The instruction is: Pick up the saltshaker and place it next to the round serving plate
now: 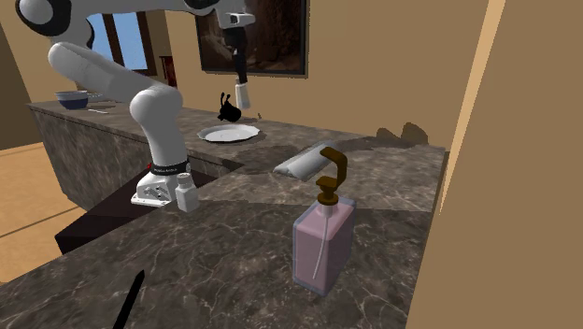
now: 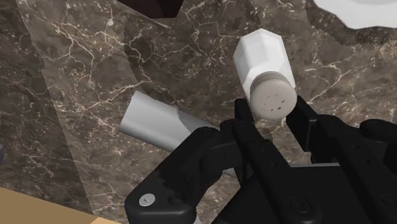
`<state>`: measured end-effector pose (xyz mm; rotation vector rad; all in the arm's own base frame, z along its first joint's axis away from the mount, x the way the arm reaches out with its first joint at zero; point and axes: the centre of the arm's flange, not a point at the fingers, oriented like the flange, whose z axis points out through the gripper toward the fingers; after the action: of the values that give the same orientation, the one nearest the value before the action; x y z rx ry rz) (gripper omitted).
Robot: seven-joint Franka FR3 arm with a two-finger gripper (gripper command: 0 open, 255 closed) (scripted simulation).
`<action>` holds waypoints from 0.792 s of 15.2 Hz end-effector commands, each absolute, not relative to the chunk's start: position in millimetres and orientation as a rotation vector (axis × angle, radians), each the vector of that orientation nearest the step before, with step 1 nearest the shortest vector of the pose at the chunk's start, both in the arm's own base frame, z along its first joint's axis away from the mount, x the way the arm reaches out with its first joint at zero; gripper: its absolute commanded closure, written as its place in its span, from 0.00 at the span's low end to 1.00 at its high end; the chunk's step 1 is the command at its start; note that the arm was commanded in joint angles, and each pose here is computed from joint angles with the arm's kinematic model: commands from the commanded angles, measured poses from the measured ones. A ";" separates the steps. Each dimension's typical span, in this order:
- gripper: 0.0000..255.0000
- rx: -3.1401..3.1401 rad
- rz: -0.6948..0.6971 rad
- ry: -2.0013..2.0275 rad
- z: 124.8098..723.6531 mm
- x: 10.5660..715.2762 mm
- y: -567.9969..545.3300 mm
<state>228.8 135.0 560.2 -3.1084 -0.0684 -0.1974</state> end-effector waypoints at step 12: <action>1.00 -3.109 -0.197 -0.066 557.2 123.9 271.7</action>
<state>134.8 263.7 555.6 -3.1088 -0.0678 -0.1978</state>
